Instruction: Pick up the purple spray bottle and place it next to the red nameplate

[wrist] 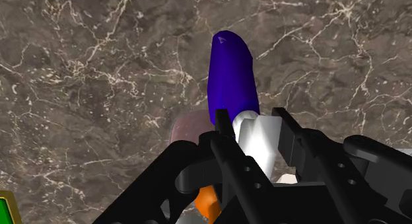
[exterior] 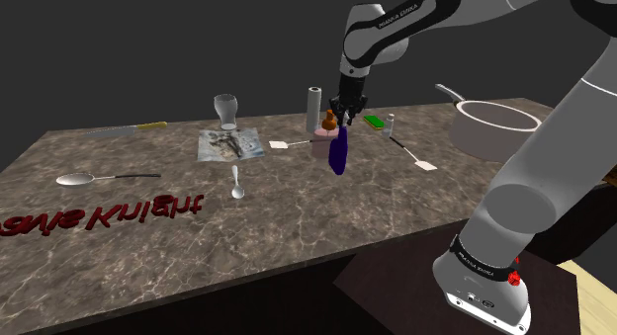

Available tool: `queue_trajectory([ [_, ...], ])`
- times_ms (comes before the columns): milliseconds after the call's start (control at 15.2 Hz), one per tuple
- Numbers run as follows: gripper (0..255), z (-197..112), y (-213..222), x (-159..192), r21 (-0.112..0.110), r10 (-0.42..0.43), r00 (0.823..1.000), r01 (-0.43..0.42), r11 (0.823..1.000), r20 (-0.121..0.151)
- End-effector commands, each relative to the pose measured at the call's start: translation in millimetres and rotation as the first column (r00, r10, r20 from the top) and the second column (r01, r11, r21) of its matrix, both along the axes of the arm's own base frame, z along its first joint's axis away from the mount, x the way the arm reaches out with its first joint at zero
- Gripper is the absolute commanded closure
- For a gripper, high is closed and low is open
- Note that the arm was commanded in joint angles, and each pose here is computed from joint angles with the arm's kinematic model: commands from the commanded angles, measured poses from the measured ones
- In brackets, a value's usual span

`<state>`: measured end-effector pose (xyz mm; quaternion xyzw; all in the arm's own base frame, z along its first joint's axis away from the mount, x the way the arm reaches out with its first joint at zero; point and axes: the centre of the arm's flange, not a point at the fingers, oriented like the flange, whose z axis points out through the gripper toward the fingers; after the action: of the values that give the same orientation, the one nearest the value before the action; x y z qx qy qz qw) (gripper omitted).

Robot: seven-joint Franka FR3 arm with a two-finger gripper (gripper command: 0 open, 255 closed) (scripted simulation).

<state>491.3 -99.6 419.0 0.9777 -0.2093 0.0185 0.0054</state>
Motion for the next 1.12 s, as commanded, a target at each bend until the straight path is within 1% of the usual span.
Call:
queue_trajectory([
  [0,255,0,0,0,0.0,0.0,1.0,0.0,1.0,0.0],
  [462,255,0,0,0,0.0,0.0,1.0,0.0,1.0,0.0],
  [1056,255,48,0,0,0.0,0.0,1.0,0.0,1.0,0.0],
])
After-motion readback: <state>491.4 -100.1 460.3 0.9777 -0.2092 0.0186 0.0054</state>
